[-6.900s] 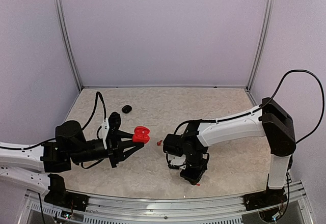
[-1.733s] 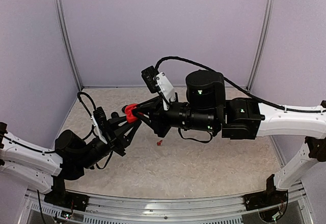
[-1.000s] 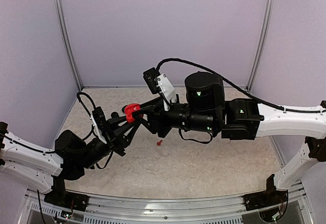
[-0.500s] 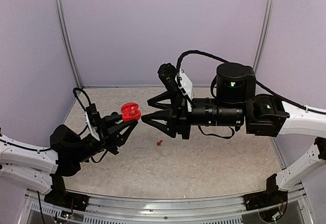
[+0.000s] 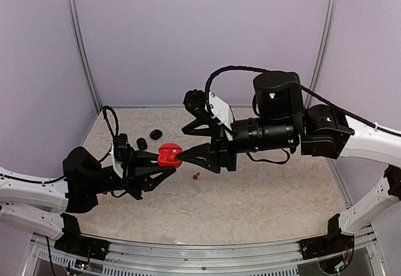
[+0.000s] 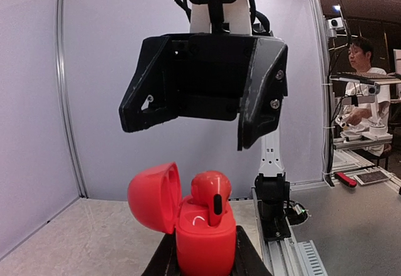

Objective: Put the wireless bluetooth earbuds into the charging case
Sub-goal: Insert the left earbud into the left side groove of the charging case, then adjust the left earbud in the left side groove of the charging case, then pick up the right earbud from the center of the board.

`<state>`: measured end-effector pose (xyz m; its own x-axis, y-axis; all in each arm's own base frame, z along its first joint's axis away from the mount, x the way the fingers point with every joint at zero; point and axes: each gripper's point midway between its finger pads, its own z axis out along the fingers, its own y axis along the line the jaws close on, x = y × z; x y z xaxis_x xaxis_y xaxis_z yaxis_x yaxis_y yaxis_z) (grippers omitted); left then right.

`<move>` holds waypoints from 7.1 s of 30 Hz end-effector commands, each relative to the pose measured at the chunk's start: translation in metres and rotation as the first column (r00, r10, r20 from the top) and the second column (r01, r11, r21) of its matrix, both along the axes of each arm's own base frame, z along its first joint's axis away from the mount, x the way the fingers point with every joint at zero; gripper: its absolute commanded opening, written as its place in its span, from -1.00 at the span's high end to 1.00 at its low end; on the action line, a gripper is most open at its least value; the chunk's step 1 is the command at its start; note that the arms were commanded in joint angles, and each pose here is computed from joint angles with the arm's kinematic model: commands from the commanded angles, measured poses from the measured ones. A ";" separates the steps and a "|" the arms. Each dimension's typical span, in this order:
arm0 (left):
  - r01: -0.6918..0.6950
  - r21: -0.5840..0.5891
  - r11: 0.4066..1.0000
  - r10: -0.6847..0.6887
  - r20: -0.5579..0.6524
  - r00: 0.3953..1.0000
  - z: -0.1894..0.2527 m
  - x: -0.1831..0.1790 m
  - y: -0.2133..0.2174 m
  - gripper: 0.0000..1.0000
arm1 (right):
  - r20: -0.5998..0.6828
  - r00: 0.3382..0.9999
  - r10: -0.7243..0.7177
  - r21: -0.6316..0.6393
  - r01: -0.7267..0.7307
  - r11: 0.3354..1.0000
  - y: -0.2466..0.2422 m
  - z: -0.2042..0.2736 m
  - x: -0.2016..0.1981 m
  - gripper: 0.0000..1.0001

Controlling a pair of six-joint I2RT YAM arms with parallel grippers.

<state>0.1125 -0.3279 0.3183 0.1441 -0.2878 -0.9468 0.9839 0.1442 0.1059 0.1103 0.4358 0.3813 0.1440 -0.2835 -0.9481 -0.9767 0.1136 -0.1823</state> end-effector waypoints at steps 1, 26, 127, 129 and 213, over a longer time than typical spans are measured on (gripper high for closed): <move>0.070 -0.014 0.997 -0.070 0.007 0.997 0.010 -0.009 -0.004 1.00 | 0.010 1.000 -0.022 -0.021 0.022 1.000 -0.001 0.000 0.005 -0.22; 0.097 -0.021 0.995 -0.096 0.014 0.995 0.010 -0.013 -0.007 1.00 | 0.008 0.999 -0.044 -0.079 0.045 0.996 0.006 -0.020 0.012 -0.22; 0.012 -0.069 0.998 -0.014 -0.031 0.999 0.010 0.003 -0.004 1.00 | 0.080 0.975 -0.206 -0.157 0.216 0.964 0.031 -0.032 0.032 -0.22; 0.015 -0.070 0.997 -0.017 -0.031 0.999 0.010 0.002 -0.004 1.00 | 0.092 0.974 -0.208 -0.162 0.221 0.962 0.032 -0.033 0.031 -0.22; -0.411 -0.062 0.910 0.364 -0.359 0.860 -0.022 0.094 0.087 1.00 | -0.405 0.877 -0.258 -0.599 -0.042 0.799 0.018 -0.341 0.203 0.11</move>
<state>0.2075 -0.2446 0.2924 -0.0608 -0.3827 -0.9218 0.8165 0.5121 -0.2665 0.3212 0.4609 0.0557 -0.2774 -0.7522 -0.5976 -0.9601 0.2404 0.1430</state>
